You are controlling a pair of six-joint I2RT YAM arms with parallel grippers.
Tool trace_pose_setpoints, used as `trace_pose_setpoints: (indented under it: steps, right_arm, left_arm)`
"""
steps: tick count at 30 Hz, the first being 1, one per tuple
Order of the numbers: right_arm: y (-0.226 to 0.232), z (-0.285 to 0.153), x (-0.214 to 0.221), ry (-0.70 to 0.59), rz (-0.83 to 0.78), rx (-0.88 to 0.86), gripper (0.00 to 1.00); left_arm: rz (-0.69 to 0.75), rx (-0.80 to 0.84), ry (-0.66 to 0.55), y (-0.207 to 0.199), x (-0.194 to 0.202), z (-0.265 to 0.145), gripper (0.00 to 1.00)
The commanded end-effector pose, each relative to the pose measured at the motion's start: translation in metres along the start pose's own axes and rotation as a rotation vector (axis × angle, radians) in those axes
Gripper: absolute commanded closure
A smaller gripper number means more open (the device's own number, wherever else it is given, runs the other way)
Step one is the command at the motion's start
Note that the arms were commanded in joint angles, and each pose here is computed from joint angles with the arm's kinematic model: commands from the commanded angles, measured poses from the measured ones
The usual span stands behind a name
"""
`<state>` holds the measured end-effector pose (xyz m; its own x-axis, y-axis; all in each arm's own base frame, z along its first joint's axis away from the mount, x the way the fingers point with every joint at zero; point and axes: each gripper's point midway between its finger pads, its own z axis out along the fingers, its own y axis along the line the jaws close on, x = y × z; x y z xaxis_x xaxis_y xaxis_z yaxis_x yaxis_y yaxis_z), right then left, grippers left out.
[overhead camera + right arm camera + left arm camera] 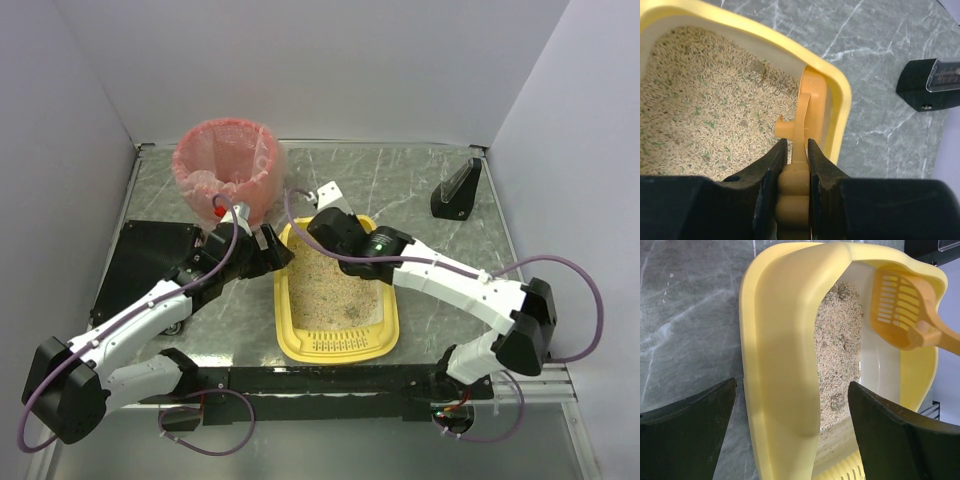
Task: Clean the litter box
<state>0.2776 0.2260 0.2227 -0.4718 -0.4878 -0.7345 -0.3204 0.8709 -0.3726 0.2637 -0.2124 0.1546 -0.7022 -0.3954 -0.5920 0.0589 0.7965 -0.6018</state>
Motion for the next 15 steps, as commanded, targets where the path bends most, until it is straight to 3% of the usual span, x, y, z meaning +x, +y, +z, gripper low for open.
trace_pose_setpoints:
  steps: [1, 15]
  right_arm:
    - [0.005, 0.009, -0.004, -0.020, -0.081, 0.015, 1.00]
    - [0.036, 0.037, 0.001, -0.055, -0.205, -0.117, 1.00]
  left_arm:
    - [0.006, 0.031, -0.036, -0.013, -0.012, -0.002, 0.03]
    - [0.000, -0.001, -0.016, -0.008, -0.008, 0.007, 0.03]
